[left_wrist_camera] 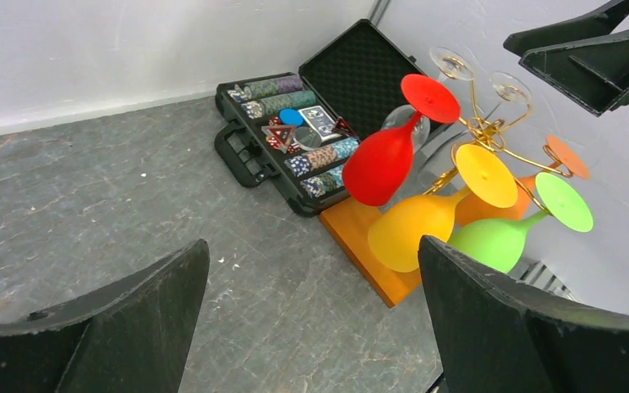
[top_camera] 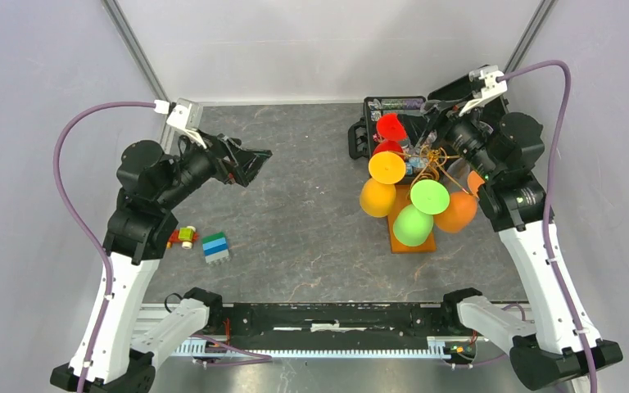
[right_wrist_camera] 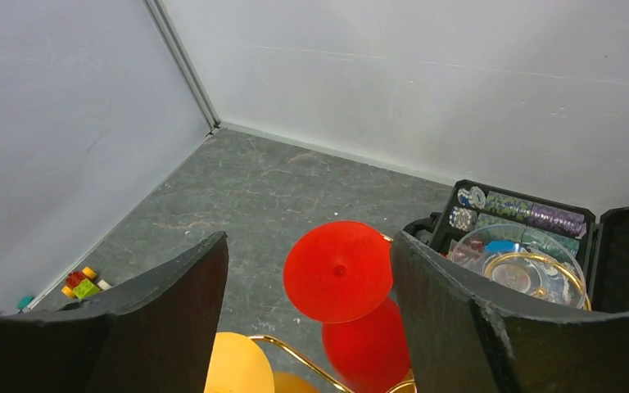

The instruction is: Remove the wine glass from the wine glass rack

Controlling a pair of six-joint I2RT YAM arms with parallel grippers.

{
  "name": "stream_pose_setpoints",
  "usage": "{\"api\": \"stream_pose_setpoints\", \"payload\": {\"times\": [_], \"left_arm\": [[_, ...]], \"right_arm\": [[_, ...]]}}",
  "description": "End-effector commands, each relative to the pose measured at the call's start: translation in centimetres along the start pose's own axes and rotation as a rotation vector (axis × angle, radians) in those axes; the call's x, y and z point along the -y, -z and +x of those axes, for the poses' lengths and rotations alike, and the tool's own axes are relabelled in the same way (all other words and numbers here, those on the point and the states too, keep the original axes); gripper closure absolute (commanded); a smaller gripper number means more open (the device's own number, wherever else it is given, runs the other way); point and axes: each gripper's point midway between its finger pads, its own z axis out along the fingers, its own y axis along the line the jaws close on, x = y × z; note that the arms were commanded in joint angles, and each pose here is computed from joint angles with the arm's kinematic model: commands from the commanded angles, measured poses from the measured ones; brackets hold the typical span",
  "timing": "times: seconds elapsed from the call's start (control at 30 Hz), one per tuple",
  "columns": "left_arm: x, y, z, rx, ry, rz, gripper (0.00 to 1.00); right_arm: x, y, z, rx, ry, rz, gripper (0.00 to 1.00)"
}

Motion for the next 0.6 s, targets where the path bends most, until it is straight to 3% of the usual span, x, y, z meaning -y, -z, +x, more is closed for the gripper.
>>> {"api": "stream_pose_setpoints", "payload": {"times": [0.0, 0.07, 0.3, 0.57], "left_arm": [[1.4, -0.2, -0.5, 0.033, 0.021, 0.079, 0.00], [2.0, -0.5, -0.3, 0.039, 0.024, 0.125, 0.00], [8.3, -0.3, 0.8, 0.039, 0.127, 0.593, 0.00], [11.3, -3.9, 2.9, -0.046, 0.305, 0.679, 0.00]], "right_arm": [[-0.1, 1.3, -1.1, 0.034, 0.048, 0.015, 0.22], [0.1, 1.5, -0.9, 0.031, 0.062, 0.023, 0.21], [-0.3, 2.0, -0.9, 0.044, 0.122, -0.001, 0.18], [0.0, 1.6, 0.6, 0.028, 0.068, -0.002, 0.17]]}}
